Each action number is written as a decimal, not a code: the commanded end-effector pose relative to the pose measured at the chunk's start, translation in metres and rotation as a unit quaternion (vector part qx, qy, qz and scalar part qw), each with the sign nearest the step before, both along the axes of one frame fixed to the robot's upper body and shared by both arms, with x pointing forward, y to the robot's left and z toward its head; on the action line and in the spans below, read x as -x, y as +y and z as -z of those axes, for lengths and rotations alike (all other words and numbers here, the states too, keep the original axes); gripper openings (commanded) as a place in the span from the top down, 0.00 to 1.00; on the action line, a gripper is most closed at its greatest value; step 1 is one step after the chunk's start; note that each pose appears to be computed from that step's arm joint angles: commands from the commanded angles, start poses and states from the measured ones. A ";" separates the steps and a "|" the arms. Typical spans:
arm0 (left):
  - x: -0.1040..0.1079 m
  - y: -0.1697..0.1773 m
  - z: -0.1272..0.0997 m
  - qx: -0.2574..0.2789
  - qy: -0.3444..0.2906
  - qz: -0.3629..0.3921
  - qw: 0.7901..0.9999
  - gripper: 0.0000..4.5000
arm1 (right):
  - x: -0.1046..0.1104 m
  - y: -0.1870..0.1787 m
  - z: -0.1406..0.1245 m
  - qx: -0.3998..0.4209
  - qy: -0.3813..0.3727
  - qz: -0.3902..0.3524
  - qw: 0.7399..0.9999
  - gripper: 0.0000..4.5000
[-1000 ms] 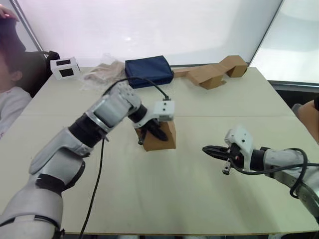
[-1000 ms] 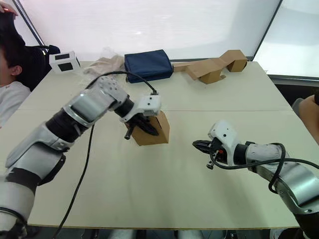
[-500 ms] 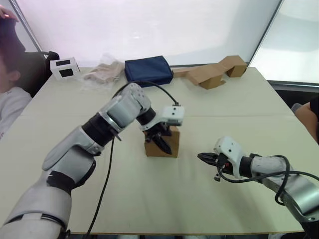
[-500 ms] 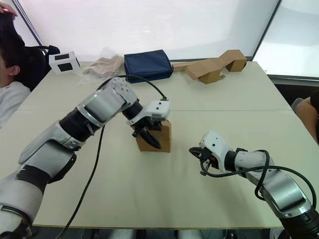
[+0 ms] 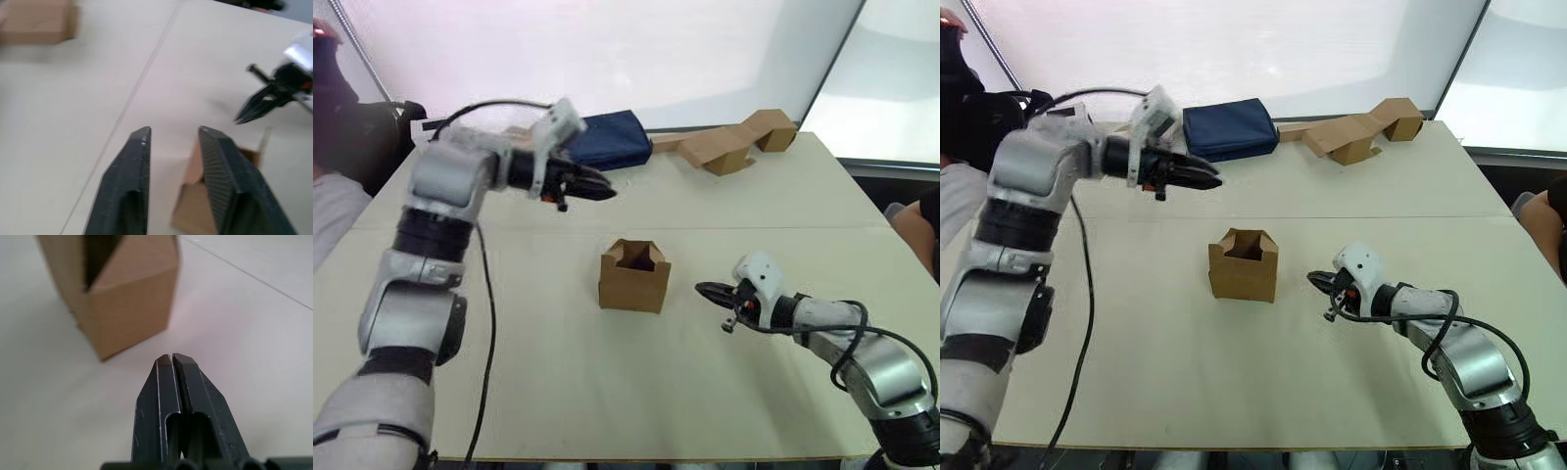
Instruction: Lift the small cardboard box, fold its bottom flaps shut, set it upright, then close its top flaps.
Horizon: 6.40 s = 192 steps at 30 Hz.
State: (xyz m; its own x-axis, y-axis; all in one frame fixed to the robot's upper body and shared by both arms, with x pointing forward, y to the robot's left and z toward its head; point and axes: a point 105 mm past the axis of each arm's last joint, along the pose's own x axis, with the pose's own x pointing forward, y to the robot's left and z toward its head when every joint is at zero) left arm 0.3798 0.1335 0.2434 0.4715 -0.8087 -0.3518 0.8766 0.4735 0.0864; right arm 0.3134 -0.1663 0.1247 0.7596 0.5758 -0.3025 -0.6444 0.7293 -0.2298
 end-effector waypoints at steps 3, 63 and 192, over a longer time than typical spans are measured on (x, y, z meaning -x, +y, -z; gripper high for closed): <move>0.019 0.034 0.057 0.023 0.001 -0.073 0.997 0.98 | -0.011 -0.007 -0.001 -0.015 -0.025 0.033 0.999 1.00; 0.090 -0.008 0.097 0.102 0.068 0.025 0.992 0.98 | 0.030 0.011 -0.030 -0.016 -0.025 -0.121 0.992 1.00; 0.108 -0.040 0.065 0.094 0.055 0.141 0.984 0.98 | 0.023 0.098 -0.033 -0.064 0.022 -0.245 0.967 1.00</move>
